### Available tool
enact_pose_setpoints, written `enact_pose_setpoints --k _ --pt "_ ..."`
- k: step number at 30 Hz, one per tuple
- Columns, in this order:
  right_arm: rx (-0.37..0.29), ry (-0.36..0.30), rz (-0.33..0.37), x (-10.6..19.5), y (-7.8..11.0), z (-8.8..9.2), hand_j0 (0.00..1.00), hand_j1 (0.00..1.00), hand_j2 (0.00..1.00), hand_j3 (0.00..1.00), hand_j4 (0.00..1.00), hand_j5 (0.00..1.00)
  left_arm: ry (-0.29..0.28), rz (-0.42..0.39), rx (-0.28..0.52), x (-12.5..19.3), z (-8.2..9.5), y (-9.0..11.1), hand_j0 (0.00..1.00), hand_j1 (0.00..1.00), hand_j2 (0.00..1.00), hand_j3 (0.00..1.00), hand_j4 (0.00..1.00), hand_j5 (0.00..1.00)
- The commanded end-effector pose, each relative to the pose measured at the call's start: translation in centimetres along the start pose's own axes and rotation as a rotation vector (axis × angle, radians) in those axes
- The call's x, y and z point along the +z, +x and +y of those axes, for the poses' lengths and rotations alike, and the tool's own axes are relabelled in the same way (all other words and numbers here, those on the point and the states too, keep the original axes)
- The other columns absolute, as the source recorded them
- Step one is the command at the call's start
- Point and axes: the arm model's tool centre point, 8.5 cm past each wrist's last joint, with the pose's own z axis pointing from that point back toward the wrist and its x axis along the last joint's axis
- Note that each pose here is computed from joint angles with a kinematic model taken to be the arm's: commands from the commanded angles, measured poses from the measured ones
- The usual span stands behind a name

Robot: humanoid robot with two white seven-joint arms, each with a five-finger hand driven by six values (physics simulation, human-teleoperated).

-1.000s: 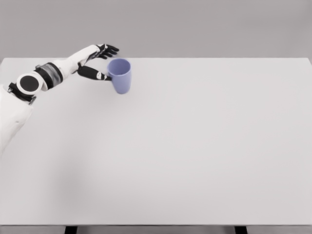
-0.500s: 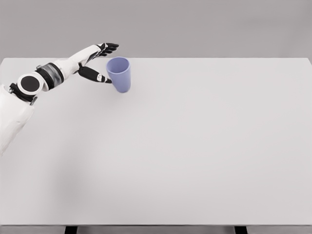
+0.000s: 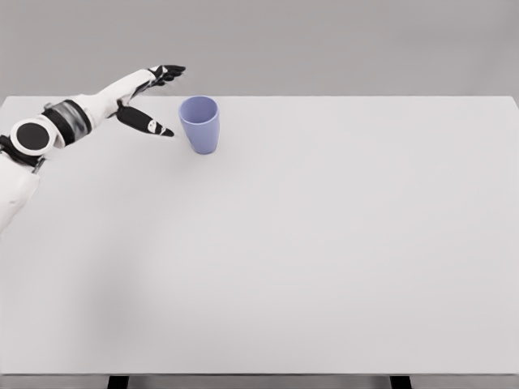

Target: Flip the cup with left arm and place it on the table

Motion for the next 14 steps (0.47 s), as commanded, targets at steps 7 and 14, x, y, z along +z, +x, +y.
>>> enact_pose_setpoints --k 7,14 --pt "0.000 -0.001 0.000 0.0 0.0 0.0 1.00 1.00 1.00 1.00 1.00 1.00 0.030 0.038 -0.089 4.7 3.6 -0.7 1.00 1.00 1.00 1.00 1.00 1.00" --pt "0.000 0.000 0.000 0.0 0.0 0.0 1.00 1.00 1.00 1.00 1.00 1.00 0.052 0.078 -0.117 8.0 5.1 -1.9 1.00 1.00 1.00 1.00 1.00 1.00"
